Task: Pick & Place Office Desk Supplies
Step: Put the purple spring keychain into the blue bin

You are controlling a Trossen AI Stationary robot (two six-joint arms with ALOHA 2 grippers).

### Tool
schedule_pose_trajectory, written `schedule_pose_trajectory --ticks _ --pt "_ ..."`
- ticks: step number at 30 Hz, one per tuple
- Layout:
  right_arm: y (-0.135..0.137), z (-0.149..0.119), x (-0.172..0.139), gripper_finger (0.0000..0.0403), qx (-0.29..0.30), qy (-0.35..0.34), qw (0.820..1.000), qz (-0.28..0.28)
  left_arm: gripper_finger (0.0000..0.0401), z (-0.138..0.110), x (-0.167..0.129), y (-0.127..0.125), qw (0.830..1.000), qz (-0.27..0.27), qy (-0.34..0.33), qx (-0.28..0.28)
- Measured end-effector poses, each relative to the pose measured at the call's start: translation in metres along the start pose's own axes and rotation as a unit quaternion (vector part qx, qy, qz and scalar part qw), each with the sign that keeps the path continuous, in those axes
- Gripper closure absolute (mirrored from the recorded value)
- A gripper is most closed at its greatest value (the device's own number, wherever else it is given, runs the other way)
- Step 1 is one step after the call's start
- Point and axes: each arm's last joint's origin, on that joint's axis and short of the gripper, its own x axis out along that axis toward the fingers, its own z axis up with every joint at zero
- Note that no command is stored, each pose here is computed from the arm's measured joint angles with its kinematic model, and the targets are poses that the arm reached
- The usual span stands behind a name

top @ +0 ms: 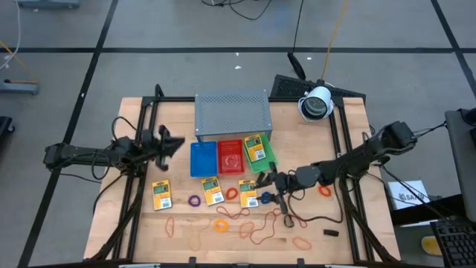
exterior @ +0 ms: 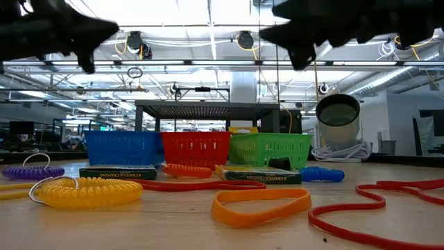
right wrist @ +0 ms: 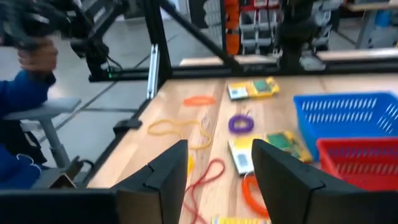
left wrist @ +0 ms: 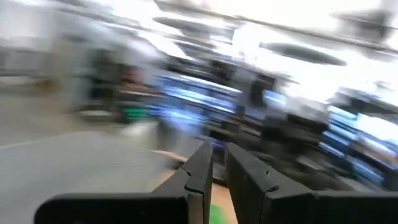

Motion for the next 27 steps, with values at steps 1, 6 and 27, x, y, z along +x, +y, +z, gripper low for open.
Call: schedule_pose_trajectory --ticks 1,6,27 --pt "0.002 -0.004 0.002 0.0237 -0.001 0.007 1.0 0.002 0.035 -0.001 0.0 -0.003 0.999 -0.046 0.009 0.005" --pt "0.008 -0.013 0.006 0.0239 -0.023 0.014 1.0 0.013 0.035 -0.008 0.0 -0.012 0.988 -0.134 0.08 -0.017" --pt "0.004 -0.015 0.007 0.0243 -0.053 0.026 0.998 0.005 0.035 -0.009 0.077 -0.111 0.82 -0.008 0.569 0.05"
